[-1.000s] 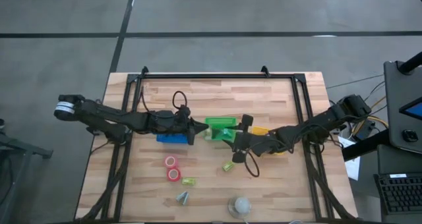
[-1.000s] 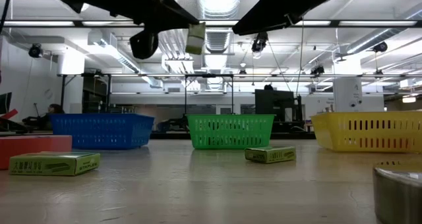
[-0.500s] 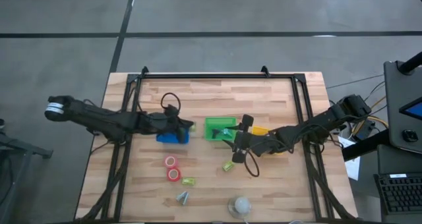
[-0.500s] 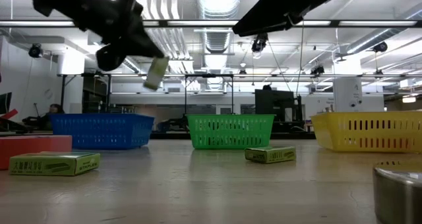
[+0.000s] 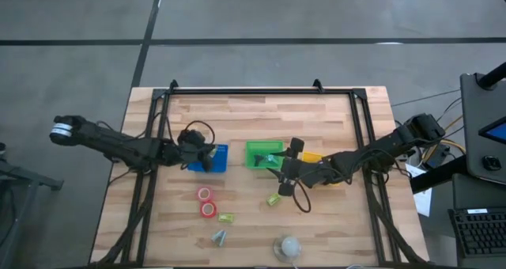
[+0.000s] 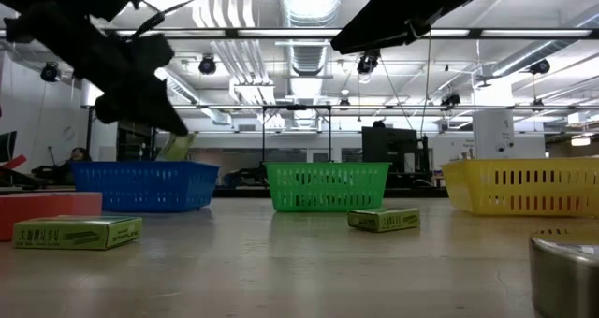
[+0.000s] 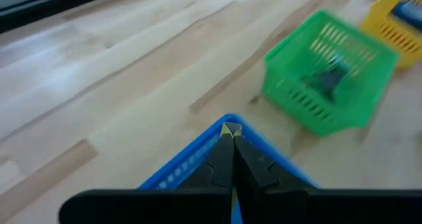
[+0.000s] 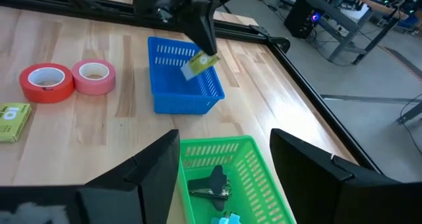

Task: Pick and place Stapler, Stapler remover, tape
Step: Put the top right staple pin box into the blue bin, then put the top staple pin box into the blue bin

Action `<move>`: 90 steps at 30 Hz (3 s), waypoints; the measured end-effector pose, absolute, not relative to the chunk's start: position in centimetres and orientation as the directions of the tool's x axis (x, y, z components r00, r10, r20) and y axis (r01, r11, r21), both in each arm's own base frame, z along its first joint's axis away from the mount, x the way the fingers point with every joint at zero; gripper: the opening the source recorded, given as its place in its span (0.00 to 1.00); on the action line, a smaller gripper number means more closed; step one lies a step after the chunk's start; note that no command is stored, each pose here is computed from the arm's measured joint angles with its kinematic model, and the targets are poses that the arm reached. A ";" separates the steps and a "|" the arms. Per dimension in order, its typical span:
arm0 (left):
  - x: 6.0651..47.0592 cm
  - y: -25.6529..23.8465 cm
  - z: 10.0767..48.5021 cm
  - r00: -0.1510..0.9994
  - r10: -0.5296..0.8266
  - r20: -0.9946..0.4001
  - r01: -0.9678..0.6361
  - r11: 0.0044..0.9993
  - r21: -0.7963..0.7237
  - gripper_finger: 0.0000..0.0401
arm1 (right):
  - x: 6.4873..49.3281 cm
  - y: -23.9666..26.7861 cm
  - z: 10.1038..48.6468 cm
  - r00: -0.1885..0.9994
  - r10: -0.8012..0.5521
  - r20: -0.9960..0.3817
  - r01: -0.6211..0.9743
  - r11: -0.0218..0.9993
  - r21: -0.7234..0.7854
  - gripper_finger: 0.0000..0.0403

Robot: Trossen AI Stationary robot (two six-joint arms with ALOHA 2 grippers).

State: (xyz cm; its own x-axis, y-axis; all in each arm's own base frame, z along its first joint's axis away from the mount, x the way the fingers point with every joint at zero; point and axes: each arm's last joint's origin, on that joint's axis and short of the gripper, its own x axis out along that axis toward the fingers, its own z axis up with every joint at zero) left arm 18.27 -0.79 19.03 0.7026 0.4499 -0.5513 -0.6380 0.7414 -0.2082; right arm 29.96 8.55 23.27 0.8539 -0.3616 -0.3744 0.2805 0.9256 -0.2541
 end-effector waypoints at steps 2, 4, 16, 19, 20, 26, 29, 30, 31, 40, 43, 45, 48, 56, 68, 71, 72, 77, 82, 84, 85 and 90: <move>17.9 -0.9 18.2 0.682 0.470 -0.559 -0.649 0.742 -0.168 0.01 | 30.0 8.6 23.3 0.854 -0.362 -0.374 0.281 0.926 -0.254 0.56; 17.5 -1.0 17.5 0.669 0.484 -0.564 -0.655 0.742 -0.140 0.01 | 30.0 8.6 23.3 0.854 -0.362 -0.374 0.280 0.926 -0.254 0.56; 16.7 -2.4 16.0 0.698 0.445 -0.561 -0.579 0.812 -0.075 0.06 | 30.0 8.5 23.3 0.854 -0.362 -0.374 0.281 0.925 -0.254 0.56; 16.6 -2.6 15.9 0.699 0.436 -0.567 -0.566 0.822 -0.066 0.08 | 30.0 8.5 23.3 0.854 -0.362 -0.374 0.281 0.925 -0.254 0.56; 16.6 -2.7 15.8 0.699 0.433 -0.569 -0.563 0.824 -0.064 0.09 | 30.0 8.5 23.3 0.854 -0.362 -0.374 0.281 0.925 -0.254 0.56; 16.3 -2.9 15.2 0.695 0.385 -0.607 -0.529 0.846 -0.068 0.18 | 30.0 8.5 23.2 0.854 -0.362 -0.374 0.283 0.926 -0.251 0.56; 15.9 -2.8 14.6 0.679 0.383 -0.627 -0.532 0.844 -0.060 0.25 | 30.0 8.5 23.2 0.854 -0.362 -0.374 0.283 0.926 -0.251 0.56; 15.8 -2.8 14.4 0.674 0.381 -0.633 -0.539 0.840 -0.067 0.26 | 30.0 8.5 23.2 0.854 -0.362 -0.374 0.283 0.926 -0.252 0.56; 15.7 -2.8 14.2 0.670 0.376 -0.640 -0.541 0.838 -0.074 0.28 | 30.0 8.5 23.2 0.854 -0.362 -0.374 0.283 0.926 -0.251 0.56; 15.1 -2.7 13.3 0.655 0.334 -0.677 -0.543 0.832 -0.114 0.32 | 30.0 8.5 23.2 0.853 -0.363 -0.374 0.282 0.925 -0.254 0.54; 15.3 -2.8 13.7 0.665 0.327 -0.672 -0.538 0.834 -0.126 0.33 | 30.0 8.5 23.2 0.853 -0.363 -0.374 0.282 0.925 -0.255 0.54; 15.5 -2.9 14.0 0.672 0.325 -0.666 -0.531 0.838 -0.127 0.33 | 30.0 8.5 23.2 0.853 -0.363 -0.374 0.282 0.925 -0.255 0.54; 15.7 -2.9 14.4 0.680 0.323 -0.658 -0.518 0.847 -0.119 0.32 | 30.0 8.5 23.2 0.853 -0.363 -0.374 0.282 0.925 -0.255 0.54; 16.8 -3.2 16.5 0.726 0.311 -0.614 -0.496 0.854 -0.154 0.33 | 30.0 8.5 23.2 0.853 -0.363 -0.375 0.282 0.925 -0.255 0.54; 20.5 -5.2 21.8 0.938 0.084 -0.335 -0.231 0.874 -0.428 0.34 | 29.9 8.5 23.1 0.846 -0.367 -0.387 0.284 0.924 -0.256 0.54; 21.6 -5.8 22.1 0.936 0.072 -0.345 -0.225 0.874 -0.430 0.40 | 29.5 8.4 22.9 0.824 -0.375 -0.425 0.297 0.924 -0.240 0.54; 22.1 -6.1 22.0 0.933 0.070 -0.354 -0.227 0.876 -0.425 0.42 | 29.3 8.3 22.9 0.817 -0.376 -0.436 0.301 0.925 -0.233 0.54; 25.4 -7.9 21.8 0.919 0.045 -0.391 -0.217 0.887 -0.407 0.58 | 28.5 8.7 23.2 0.813 -0.362 -0.455 0.315 0.932 -0.179 0.54; 29.3 -9.4 21.0 0.898 0.051 -0.438 -0.245 0.883 -0.401 0.64 | 27.9 9.4 23.9 0.834 -0.335 -0.440 0.294 0.942 -0.161 0.54; 30.8 -10.0 20.6 0.892 0.053 -0.449 -0.236 0.901 -0.364 0.64 | 27.6 9.4 24.0 0.831 -0.332 -0.446 0.290 0.943 -0.162 0.54; 31.4 -10.3 20.1 0.885 0.055 -0.463 -0.239 0.907 -0.348 0.64 | 27.5 9.4 24.1 0.832 -0.330 -0.446 0.290 0.944 -0.159 0.54; 34.2 -11.2 17.9 0.856 0.074 -0.512 -0.264 0.914 -0.308 0.64 | 26.6 9.9 24.9 0.847 -0.306 -0.434 0.271 0.952 -0.142 0.54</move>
